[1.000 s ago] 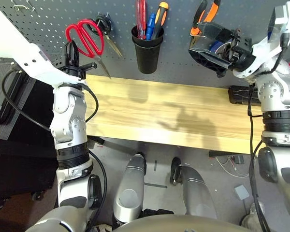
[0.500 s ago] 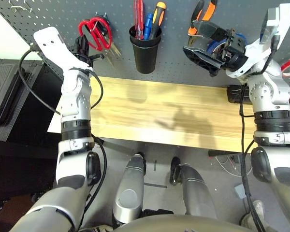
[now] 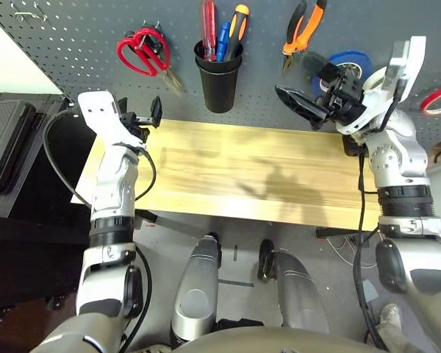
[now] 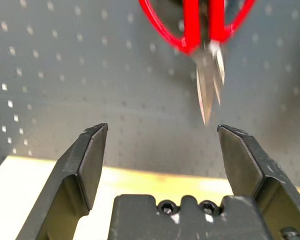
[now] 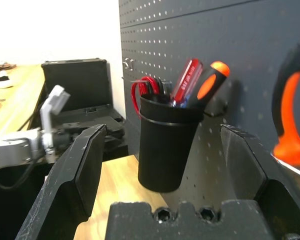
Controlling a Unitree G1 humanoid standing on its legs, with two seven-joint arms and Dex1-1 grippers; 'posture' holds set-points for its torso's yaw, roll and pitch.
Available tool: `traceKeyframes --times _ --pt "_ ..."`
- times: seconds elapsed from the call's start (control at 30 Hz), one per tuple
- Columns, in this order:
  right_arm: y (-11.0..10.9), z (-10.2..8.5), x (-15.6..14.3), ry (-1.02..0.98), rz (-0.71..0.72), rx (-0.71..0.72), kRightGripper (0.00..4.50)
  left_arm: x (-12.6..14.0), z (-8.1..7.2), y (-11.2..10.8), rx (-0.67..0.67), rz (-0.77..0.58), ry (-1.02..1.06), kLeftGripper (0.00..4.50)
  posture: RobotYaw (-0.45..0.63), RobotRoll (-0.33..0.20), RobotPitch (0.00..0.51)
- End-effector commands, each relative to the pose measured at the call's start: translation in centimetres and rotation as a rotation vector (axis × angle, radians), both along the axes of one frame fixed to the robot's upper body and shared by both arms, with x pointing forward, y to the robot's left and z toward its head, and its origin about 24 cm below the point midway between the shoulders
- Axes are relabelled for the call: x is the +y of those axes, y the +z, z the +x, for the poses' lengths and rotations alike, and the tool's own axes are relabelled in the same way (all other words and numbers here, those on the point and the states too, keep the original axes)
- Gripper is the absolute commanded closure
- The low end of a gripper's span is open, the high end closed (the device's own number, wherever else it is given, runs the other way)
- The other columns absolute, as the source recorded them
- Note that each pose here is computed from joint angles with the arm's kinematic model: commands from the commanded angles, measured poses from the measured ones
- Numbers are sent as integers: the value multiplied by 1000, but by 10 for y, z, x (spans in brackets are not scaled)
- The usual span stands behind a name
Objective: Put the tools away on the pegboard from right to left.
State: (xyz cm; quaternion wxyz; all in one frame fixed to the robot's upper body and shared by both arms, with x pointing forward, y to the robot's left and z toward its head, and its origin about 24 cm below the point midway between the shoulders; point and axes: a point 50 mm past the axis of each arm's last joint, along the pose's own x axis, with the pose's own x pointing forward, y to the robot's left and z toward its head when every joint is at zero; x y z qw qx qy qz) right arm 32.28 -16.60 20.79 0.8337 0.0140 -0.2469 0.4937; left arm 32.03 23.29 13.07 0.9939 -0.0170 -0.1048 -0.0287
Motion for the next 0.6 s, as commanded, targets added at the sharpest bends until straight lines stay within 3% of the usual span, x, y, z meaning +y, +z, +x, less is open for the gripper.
traceKeyframes --times 0.03,0.23,0.6 --pt "-13 -2 -12 -101 13 22 0 3 -11 -13 35 26 8 16 246 0 241" --pt "-44 2 -37 -458 36 73 0 16 -27 -29 33 64 56 16 227 0 231" --pt "-90 -4 -69 -878 67 133 0 40 -36 -43 -22 93 127 16 198 0 213"
